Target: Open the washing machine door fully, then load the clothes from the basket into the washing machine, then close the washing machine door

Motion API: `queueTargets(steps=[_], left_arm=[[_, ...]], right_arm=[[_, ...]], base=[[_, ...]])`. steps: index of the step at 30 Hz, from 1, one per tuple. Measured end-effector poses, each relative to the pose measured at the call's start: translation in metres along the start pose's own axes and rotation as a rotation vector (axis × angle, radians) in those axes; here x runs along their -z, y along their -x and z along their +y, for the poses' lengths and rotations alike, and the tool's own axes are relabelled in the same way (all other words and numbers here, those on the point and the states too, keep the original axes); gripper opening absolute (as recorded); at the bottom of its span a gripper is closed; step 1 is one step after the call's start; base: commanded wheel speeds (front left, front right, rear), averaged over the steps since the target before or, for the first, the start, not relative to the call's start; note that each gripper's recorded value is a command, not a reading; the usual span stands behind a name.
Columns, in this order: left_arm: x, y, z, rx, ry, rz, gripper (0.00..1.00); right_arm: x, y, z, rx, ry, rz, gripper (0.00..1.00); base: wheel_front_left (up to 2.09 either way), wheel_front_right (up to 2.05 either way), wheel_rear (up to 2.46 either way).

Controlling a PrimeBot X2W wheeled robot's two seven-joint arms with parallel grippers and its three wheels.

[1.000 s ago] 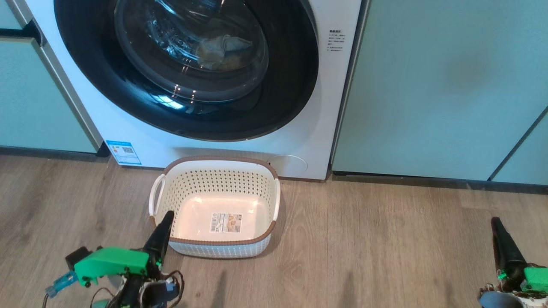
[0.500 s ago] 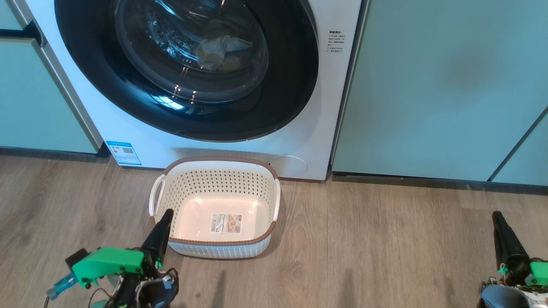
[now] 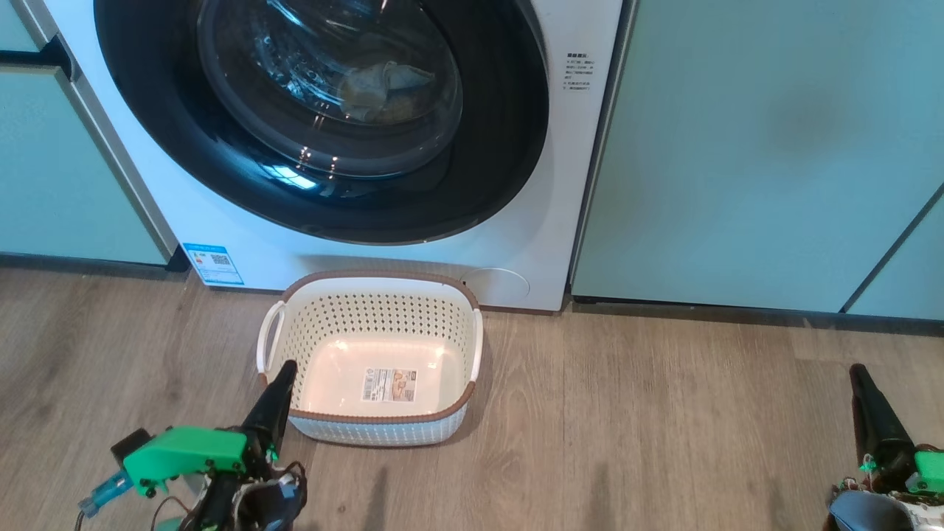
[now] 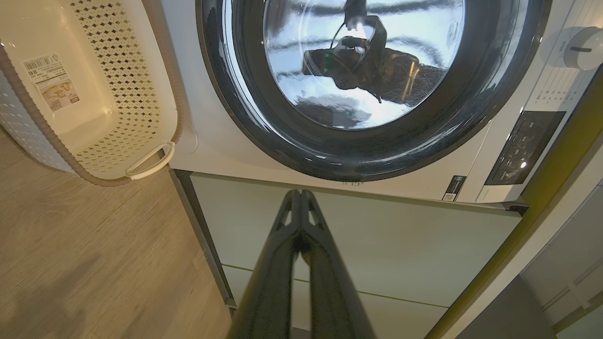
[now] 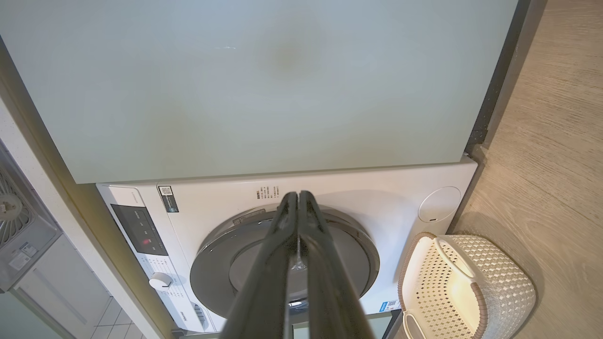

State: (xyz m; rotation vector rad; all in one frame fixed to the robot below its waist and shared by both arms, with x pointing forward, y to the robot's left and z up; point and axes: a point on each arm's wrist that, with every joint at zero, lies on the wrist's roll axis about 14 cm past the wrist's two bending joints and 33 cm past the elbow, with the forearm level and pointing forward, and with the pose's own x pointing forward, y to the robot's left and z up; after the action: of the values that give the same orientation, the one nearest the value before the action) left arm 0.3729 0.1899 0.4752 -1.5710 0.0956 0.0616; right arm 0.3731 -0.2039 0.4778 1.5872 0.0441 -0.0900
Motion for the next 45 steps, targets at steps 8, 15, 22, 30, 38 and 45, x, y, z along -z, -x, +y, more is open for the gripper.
queueTargets(steps=[8,15,22,30,38,45], left_arm=[[-0.0001,0.0000,0.0000,0.000,0.000,0.000,0.00],[-0.0001,0.0000,0.0000,0.000,0.000,0.000,0.00],[-0.0001,0.0000,0.0000,0.000,0.000,0.000,0.00],[-0.0001,0.0000,0.0000,0.000,0.000,-0.001,0.00],[-0.0001,0.0000,0.0000,0.000,0.000,-0.001,0.00],[-0.0001,0.0000,0.0000,0.000,0.000,-0.001,0.00]], right_arm=[[0.0004,0.0000,0.0001,0.000,0.000,0.005,0.00],[-0.0005,0.0001,0.0001,0.000,0.001,0.003,0.00],[-0.0008,0.0001,0.0001,0.000,0.001,0.002,0.00],[-0.0016,0.0002,0.0001,0.000,0.001,0.000,0.00],[-0.0023,0.0002,0.0001,0.000,0.001,-0.002,0.00],[-0.0034,0.0003,0.0002,0.000,0.001,-0.006,0.00]], base=[[0.00,0.00,0.00],[0.00,0.00,0.00],[0.00,0.00,0.00],[0.00,0.00,0.00],[0.00,0.00,0.00],[0.00,0.00,0.00]])
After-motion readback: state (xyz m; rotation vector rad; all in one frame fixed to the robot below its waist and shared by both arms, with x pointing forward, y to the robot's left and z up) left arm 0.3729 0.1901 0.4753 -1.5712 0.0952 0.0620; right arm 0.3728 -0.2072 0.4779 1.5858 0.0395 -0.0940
